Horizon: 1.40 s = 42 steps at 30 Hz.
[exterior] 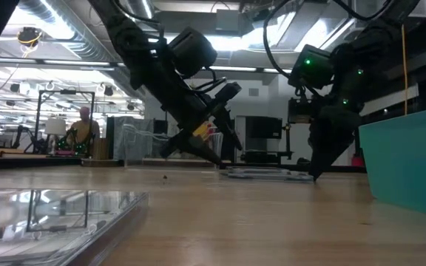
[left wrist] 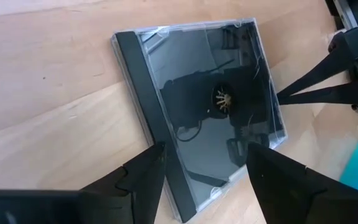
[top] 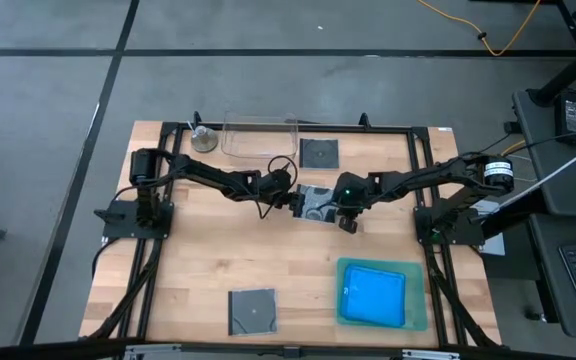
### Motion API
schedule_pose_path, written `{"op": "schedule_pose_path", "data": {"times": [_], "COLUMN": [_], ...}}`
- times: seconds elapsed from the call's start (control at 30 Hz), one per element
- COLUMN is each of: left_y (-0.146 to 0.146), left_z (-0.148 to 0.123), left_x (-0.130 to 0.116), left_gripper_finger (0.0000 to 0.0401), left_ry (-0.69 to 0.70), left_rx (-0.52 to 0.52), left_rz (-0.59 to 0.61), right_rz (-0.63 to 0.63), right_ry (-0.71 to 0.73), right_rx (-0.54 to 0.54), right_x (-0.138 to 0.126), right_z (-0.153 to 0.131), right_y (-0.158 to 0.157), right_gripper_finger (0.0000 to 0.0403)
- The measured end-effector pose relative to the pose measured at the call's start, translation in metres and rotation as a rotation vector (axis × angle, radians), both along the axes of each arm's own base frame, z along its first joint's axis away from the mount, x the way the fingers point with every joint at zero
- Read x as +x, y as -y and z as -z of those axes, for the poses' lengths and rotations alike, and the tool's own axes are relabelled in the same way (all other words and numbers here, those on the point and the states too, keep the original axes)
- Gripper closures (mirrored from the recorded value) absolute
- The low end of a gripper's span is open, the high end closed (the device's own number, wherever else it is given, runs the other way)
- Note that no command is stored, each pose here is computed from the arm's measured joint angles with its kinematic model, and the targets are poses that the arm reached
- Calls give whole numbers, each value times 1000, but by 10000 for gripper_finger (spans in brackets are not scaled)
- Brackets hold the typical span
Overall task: Pick & place jewel cases by type
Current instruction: Put the middle black cd case into the transparent bin
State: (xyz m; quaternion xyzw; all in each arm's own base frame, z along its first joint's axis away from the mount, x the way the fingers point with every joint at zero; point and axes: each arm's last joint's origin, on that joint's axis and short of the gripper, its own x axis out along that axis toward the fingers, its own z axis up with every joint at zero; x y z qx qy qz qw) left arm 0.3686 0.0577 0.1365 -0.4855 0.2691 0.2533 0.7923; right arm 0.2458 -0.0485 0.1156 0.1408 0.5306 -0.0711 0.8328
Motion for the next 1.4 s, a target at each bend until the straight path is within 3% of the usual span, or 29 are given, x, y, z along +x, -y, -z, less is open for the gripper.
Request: {"op": "schedule_pose_path", "data": {"times": [0.63,1.4], "left_y": [-6,-3], "left_z": [23,18], "left_x": [4,12], "left_gripper_finger": [179,179], "left_ry": [-31,74], "left_rx": [-18,-15], "left_rz": [-14,-25], "right_rz": [-7,-29], "right_ry": [-2,-5], "right_rx": [7,-2], "right_x": [0,0], "right_z": [0,0], "right_y": [0,-1], "right_gripper_finger": [398,398]}}
